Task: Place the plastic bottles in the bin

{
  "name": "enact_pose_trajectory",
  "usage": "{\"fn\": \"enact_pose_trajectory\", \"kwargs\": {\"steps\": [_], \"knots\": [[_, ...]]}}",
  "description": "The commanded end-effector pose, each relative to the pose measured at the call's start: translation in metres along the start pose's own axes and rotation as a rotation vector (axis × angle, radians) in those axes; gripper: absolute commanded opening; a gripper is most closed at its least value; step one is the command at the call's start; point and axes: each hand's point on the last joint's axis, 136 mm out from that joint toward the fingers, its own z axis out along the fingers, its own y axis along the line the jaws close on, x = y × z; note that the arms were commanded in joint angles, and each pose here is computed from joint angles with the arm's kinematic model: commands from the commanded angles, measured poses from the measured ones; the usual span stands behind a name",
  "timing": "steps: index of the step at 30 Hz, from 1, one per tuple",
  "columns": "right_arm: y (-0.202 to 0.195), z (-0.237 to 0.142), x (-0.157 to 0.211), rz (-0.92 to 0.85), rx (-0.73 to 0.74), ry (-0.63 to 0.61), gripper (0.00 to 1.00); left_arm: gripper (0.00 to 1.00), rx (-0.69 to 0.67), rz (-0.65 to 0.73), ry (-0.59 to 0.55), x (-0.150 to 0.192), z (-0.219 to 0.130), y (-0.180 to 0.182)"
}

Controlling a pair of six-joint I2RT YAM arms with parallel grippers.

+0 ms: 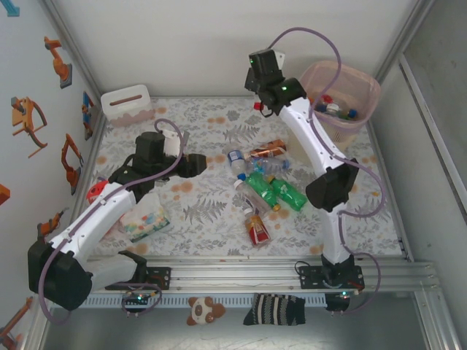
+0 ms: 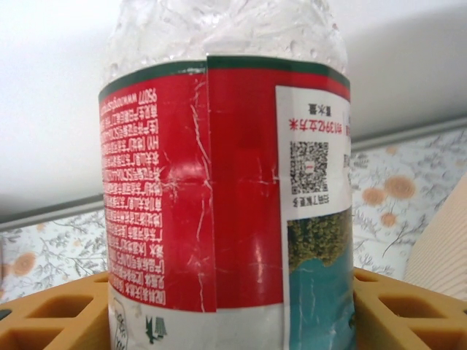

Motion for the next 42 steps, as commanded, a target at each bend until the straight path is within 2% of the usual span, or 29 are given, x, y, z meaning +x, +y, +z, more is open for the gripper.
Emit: {"fn": "enact_pose_trajectory", "kwargs": {"steps": [1, 11, 22, 29, 42], "knots": [[-0.015, -0.032, -0.027, -0.059, 0.026, -0.052, 0.63, 0.65, 0.034, -0.011, -0.041, -0.006, -0.007, -0.007], [-0.090, -0.075, -0.071, -0.028, 0.126, -0.104, 0.63, 0.65, 0.050, -0.016, -0.046, -0.005, -0.008, -0.009], [-0.213, -0.090, -0.086, 0.018, 0.354, -0.096, 0.63, 0.65, 0.085, -0.020, -0.033, -0.004, 0.001, -0.012], [-0.281, -0.072, -0.060, 0.060, 0.497, -0.005, 0.63, 0.65, 0.114, -0.028, -0.015, -0.002, 0.011, -0.013], [-0.320, -0.031, 0.016, 0.098, 0.655, 0.183, 0.64, 0.64, 0.146, -0.046, 0.025, 0.006, 0.029, -0.011]]}}
